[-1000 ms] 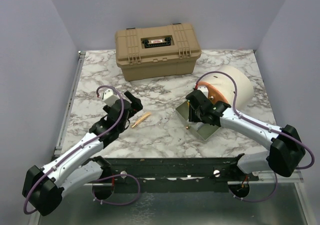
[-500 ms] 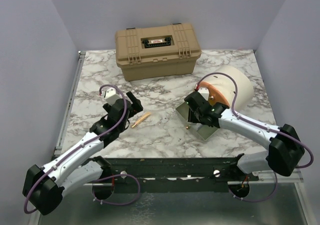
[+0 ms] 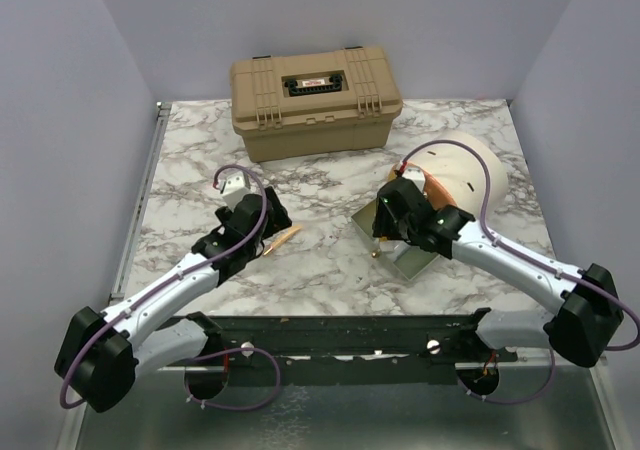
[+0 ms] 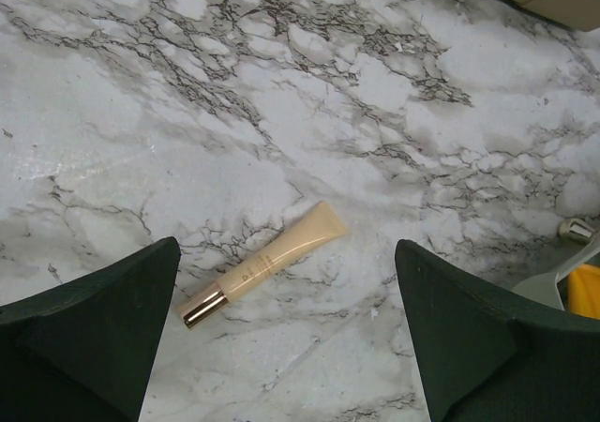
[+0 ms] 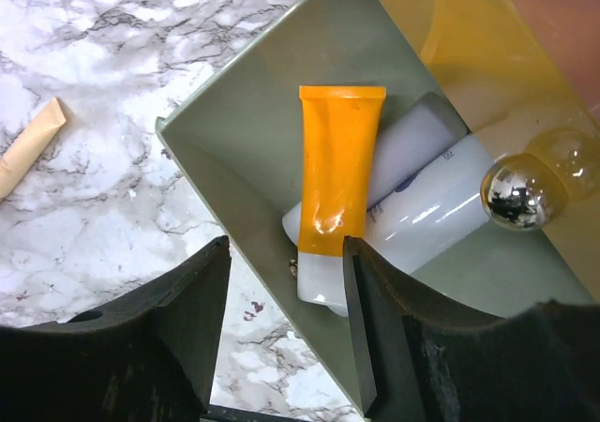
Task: Organize the makeup
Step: Place the makeup in the drawer.
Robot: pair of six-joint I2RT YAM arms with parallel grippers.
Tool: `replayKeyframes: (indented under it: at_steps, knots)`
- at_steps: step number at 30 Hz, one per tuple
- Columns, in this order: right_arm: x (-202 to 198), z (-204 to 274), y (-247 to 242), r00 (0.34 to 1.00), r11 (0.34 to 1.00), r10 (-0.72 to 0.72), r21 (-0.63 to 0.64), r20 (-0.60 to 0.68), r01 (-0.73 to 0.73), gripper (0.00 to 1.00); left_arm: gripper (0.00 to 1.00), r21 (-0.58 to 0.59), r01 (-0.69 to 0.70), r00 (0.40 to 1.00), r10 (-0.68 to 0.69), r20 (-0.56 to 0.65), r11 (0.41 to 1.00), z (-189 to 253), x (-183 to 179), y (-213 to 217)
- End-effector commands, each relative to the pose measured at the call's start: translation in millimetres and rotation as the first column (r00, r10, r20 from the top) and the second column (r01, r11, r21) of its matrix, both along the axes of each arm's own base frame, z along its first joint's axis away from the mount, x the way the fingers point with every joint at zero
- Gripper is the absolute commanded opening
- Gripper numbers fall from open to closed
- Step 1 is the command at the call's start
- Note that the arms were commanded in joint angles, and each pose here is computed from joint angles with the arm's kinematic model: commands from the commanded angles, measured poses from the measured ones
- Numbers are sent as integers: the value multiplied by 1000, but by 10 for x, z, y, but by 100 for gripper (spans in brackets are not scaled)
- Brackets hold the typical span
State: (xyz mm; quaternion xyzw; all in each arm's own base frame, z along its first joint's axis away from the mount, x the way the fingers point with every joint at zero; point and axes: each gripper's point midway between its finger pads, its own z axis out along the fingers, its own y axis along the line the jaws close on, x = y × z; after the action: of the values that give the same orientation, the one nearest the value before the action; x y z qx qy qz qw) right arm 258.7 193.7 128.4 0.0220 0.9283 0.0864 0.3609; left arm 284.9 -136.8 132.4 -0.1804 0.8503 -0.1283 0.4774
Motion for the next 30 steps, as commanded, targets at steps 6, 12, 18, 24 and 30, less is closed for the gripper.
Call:
replayKeyframes:
  at_steps: [6,12,18,24,30]
  knots:
    - [51,-160,-138,1000,993,-7,-115,-27,4,46,99,-17,46,997,-47,-53,999,-89,10,-117]
    - [198,-215,20,996,984,92,-152,-16,-94,43,99,-19,50,998,-51,-44,999,-53,16,-117]
    - [417,-139,156,991,975,134,-181,29,-126,32,99,-40,22,999,-23,-26,999,-15,3,-70]
    - [527,-312,276,986,961,169,-220,-13,-168,20,99,-45,27,999,-28,-18,999,24,6,-74]
    - [486,-548,342,975,951,212,-217,-68,-222,18,99,-45,19,1000,-19,-10,999,30,-10,-44]
